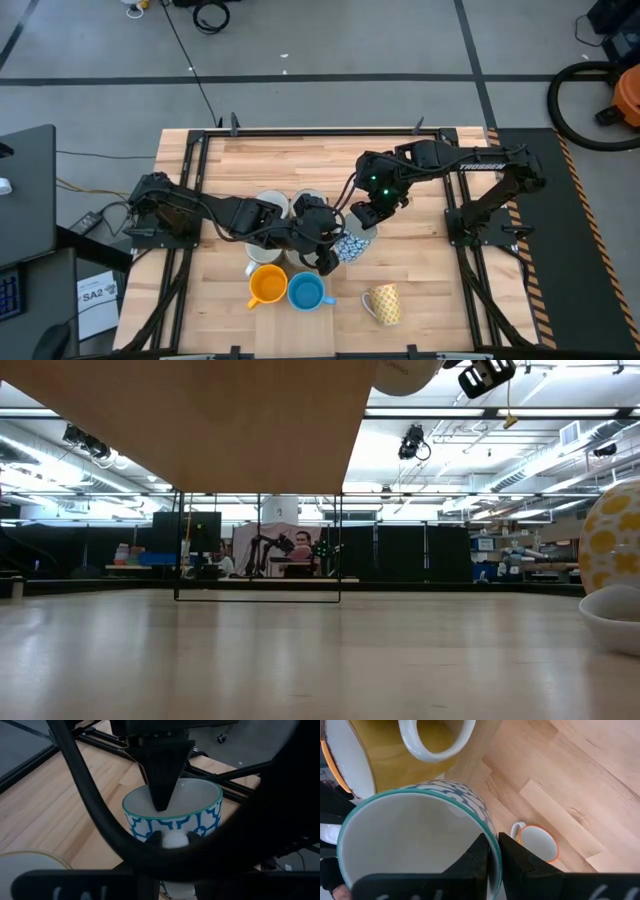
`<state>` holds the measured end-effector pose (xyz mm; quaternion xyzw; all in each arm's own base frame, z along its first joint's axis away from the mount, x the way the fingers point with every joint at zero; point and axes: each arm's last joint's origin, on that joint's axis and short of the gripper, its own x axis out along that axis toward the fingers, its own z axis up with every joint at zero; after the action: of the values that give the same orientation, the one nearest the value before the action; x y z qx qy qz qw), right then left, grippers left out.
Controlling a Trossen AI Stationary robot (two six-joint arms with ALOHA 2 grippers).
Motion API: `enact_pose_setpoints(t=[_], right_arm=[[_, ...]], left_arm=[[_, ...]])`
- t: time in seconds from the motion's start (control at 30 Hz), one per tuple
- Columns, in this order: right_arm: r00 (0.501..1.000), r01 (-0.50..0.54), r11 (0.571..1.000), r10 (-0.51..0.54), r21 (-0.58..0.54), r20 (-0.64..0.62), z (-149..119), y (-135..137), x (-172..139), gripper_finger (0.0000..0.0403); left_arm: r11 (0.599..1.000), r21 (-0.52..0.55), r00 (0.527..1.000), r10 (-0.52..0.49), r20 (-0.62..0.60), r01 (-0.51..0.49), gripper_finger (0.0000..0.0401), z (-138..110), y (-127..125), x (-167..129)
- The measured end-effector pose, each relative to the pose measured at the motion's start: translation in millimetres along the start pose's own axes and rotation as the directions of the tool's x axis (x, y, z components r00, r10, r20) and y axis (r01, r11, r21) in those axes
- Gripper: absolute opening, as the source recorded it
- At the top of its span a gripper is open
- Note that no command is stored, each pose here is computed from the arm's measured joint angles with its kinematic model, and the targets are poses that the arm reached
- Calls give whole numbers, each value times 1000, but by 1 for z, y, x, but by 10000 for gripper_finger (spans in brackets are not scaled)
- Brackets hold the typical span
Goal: Place coffee mugs
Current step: Put the blue mug on the shelf aligned with the yellow mug
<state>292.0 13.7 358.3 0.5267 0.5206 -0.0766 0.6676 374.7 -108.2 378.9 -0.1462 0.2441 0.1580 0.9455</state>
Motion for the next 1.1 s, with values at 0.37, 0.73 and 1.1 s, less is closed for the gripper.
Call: enact_pose_setpoints(t=[0.37,0.73,1.1], right_arm=[[1000,7,1000,-7,-4,2,0,0,0,58],[1000,9,1000,-8,-19,5,0,0,-1,95],[1000,8,1000,-8,-15,-9,-1,0,-1,122]], left_arm=[[1000,2,1000,1,3,-1,80,0,0,1],[1000,2,1000,2,3,-2,80,0,0,1],[1000,-1,1000,8,2,-8,80,0,0,1]])
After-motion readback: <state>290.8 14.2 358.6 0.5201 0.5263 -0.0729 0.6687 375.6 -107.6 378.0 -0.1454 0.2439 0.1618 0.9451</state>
